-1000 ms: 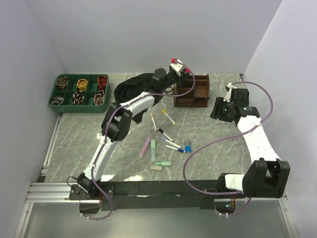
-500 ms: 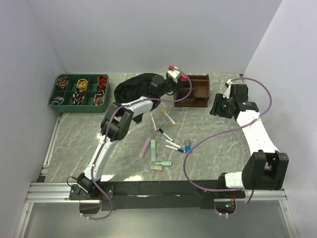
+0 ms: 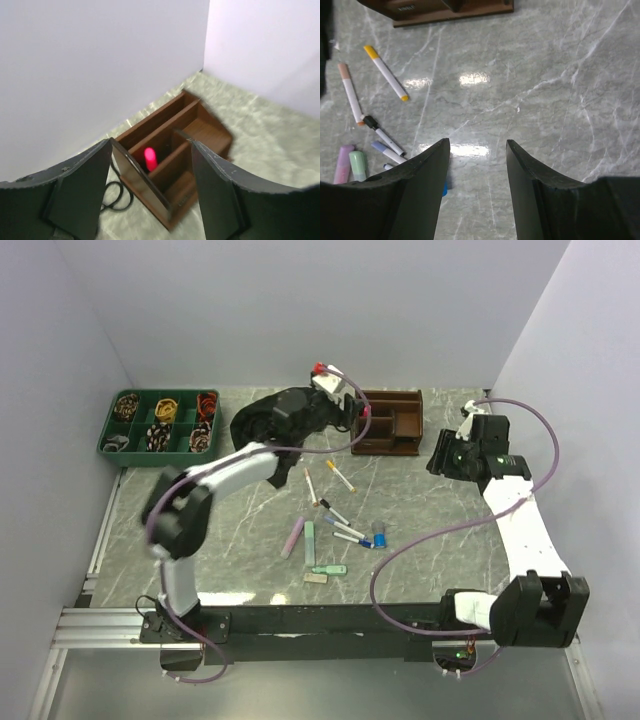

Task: Sort the stationery into containers
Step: Pick up the stationery from the center of the board.

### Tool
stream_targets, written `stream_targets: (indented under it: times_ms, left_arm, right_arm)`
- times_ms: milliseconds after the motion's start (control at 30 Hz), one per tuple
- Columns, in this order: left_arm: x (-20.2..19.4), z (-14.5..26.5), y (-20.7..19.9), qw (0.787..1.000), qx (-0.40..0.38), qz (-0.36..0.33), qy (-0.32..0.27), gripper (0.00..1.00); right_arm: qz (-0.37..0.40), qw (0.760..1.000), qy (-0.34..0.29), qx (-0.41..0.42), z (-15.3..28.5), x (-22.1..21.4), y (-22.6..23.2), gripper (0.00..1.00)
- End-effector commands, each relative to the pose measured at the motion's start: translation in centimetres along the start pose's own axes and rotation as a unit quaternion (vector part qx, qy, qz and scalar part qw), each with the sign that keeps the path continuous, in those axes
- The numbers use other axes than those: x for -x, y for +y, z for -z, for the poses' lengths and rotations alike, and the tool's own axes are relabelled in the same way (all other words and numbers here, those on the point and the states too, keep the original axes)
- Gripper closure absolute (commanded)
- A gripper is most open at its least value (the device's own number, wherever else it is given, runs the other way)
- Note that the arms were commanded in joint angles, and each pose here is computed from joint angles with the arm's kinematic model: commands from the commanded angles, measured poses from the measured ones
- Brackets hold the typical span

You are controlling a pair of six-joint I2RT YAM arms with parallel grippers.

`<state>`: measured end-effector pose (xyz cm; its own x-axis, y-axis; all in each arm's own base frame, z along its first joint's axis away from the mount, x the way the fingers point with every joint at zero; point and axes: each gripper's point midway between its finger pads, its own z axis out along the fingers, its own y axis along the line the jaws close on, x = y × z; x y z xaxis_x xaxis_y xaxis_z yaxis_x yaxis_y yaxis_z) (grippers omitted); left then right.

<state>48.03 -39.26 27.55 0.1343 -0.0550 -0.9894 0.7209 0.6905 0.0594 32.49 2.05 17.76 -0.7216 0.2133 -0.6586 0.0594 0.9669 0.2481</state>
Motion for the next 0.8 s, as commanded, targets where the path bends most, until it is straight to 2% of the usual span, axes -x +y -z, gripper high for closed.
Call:
stream_targets:
  times_ms: [0,33,100,133,233,367,567,667,767]
  left_arm:
    - [8.0,6.1,-2.2,0.998,0.032,0.044,0.022,0.29]
    - [5.9,9.2,-3.0,0.991,0.038,0.079,0.100,0.28]
    - [3.6,12.5,-4.1,0.975,0.037,0.107,0.190,0.25]
    - [0.9,16.0,-4.8,0.954,0.043,0.128,0.267,0.26]
    - [-1.7,22.1,-6.1,0.943,0.020,0.117,0.311,0.28]
    - [-6.1,28.2,-7.6,0.900,0.002,0.129,0.417,0.35]
    - [-8.4,31.1,-9.0,0.873,-0.036,0.163,0.459,0.38]
    - [-10.6,32.6,-10.1,0.838,-0.051,0.204,0.503,0.42]
    - [-10.4,31.5,-10.4,0.840,-0.057,0.215,0.495,0.43]
  right_arm:
    - [-0.003,0.999,-0.033,0.012,2.0,0.6,0.6,0.43]
    - [-0.008,0.999,-0.035,0.013,2.3,0.4,0.7,0.43]
    - [-0.012,0.999,-0.029,0.015,2.2,-0.5,0.7,0.43]
    - [-0.017,0.999,-0.029,0.019,2.4,-0.7,0.8,0.43]
    - [-0.027,0.999,-0.012,0.025,2.3,-2.2,0.9,0.43]
    - [-0.042,0.999,0.007,0.034,2.1,-3.6,1.2,0.43]
    - [-0.050,0.998,0.016,0.041,2.3,-4.3,1.4,0.43]
    - [-0.054,0.997,0.018,0.043,2.6,-4.6,1.6,0.43]
    - [-0.056,0.997,0.018,0.046,2.7,-5.0,1.6,0.43]
